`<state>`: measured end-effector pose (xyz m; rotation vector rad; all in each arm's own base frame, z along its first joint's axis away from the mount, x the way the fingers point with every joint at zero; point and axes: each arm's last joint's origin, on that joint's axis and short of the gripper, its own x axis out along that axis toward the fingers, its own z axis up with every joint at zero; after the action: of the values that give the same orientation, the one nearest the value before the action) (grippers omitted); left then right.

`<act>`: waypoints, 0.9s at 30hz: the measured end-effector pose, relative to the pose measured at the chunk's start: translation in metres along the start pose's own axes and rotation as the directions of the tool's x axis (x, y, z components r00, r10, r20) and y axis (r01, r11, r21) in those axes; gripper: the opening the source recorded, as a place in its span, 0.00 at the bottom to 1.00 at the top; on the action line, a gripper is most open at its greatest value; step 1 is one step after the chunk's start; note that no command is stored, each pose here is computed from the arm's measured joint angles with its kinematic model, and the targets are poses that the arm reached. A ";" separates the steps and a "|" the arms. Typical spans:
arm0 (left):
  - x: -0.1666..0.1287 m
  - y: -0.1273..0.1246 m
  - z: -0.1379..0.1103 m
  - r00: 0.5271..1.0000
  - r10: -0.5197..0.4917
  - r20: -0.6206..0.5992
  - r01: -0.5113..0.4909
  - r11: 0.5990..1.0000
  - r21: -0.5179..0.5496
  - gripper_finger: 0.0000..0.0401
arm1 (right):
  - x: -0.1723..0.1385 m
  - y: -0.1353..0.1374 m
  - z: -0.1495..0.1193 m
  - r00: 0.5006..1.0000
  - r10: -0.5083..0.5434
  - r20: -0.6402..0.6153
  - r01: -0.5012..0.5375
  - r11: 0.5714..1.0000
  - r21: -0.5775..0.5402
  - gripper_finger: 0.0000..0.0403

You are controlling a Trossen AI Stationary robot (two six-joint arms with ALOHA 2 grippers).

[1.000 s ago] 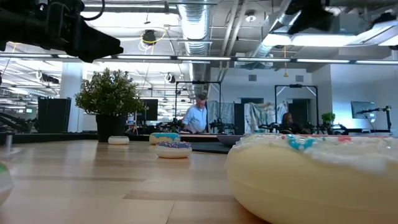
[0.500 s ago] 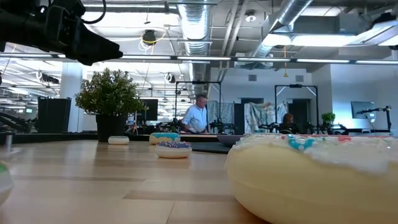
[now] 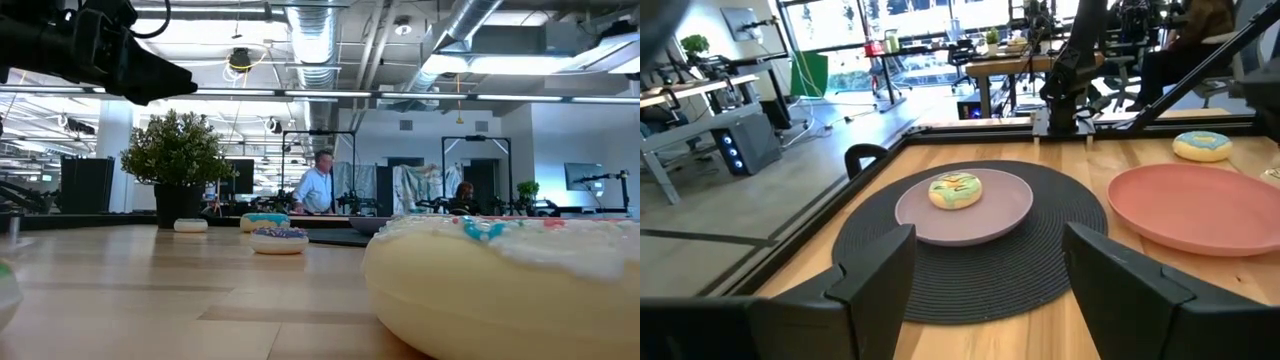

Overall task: Pick & Place donuts
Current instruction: Put the small white donut into the pink plate

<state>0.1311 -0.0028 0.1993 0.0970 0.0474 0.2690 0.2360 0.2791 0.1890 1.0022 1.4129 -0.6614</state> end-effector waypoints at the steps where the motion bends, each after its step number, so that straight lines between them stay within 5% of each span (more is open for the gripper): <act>1: 0.000 0.000 0.000 1.000 0.000 -0.001 0.000 1.000 0.000 0.62 | 0.004 0.002 -0.002 1.000 0.009 -0.004 -0.009 1.000 0.003 0.68; 13: 0.000 -0.001 -0.001 0.999 -0.032 -0.009 0.032 0.999 -0.001 0.62 | 0.010 -0.018 -0.028 0.998 -0.033 0.045 0.025 0.986 0.163 0.68; 27: 0.000 -0.001 0.000 0.999 -0.031 -0.004 0.031 0.999 -0.021 0.62 | 0.039 -0.011 -0.012 0.993 -0.115 0.029 0.111 0.987 0.120 0.68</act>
<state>0.1315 -0.0037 0.1990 0.0744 0.0508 0.2384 0.2242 0.2920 0.1508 1.0023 1.4195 -0.8507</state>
